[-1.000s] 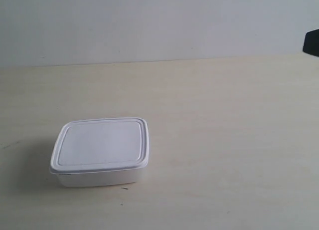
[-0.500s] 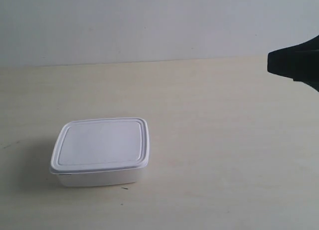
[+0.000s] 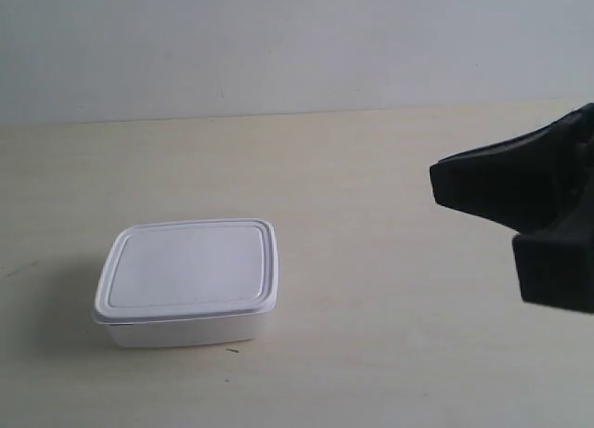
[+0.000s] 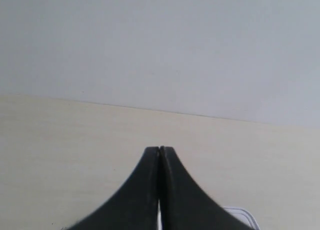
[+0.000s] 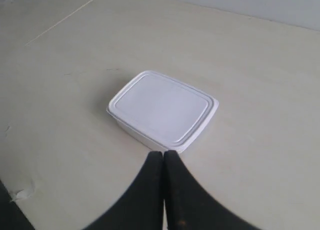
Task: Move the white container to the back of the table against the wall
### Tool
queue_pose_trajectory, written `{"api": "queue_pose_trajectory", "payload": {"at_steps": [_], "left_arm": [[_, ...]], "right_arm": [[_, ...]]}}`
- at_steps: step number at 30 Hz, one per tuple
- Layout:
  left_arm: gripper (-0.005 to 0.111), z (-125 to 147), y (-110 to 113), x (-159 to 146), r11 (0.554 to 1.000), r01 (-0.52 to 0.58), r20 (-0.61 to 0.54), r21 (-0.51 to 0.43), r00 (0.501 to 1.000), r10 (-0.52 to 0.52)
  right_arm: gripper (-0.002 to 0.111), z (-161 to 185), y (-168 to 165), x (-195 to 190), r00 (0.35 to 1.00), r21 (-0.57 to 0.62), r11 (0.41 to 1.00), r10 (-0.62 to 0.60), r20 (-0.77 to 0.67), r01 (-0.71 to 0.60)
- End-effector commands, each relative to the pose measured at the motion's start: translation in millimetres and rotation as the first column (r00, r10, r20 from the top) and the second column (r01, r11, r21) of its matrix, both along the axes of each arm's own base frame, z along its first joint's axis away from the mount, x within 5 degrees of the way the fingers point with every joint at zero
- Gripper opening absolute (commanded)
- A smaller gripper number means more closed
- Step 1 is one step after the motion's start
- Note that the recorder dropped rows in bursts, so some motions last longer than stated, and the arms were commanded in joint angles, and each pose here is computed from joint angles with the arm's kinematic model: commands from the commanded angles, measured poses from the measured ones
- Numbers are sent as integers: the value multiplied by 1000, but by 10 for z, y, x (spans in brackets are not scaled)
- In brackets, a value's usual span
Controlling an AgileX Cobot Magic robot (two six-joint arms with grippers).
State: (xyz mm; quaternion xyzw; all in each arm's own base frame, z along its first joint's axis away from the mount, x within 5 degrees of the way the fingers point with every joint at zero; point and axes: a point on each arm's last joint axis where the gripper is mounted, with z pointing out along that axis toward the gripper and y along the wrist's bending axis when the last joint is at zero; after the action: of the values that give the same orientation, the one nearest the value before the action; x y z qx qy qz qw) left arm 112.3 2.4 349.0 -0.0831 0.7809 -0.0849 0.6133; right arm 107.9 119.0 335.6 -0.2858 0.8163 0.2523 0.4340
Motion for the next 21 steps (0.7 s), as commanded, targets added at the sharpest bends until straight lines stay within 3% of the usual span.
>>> {"api": "queue_pose_trajectory", "payload": {"at_steps": [1,10,14,21], "left_arm": [[0,22,0,3,1000,0,6,-7,1000,0],[0,22,0,3,1000,0,6,-7,1000,0],[0,70,32,17,999,-34,60,-3,998,34],[0,-4,-27,4,989,-4,-29,-146,1000,0]], "right_arm": [[0,19,36,-41,991,-94,993,78,105,-68],[0,-59,161,-105,988,-124,983,145,52,-138],[0,-142,241,-49,989,-158,977,146,19,-141],[0,-320,409,68,988,-219,964,148,-38,-152]]}}
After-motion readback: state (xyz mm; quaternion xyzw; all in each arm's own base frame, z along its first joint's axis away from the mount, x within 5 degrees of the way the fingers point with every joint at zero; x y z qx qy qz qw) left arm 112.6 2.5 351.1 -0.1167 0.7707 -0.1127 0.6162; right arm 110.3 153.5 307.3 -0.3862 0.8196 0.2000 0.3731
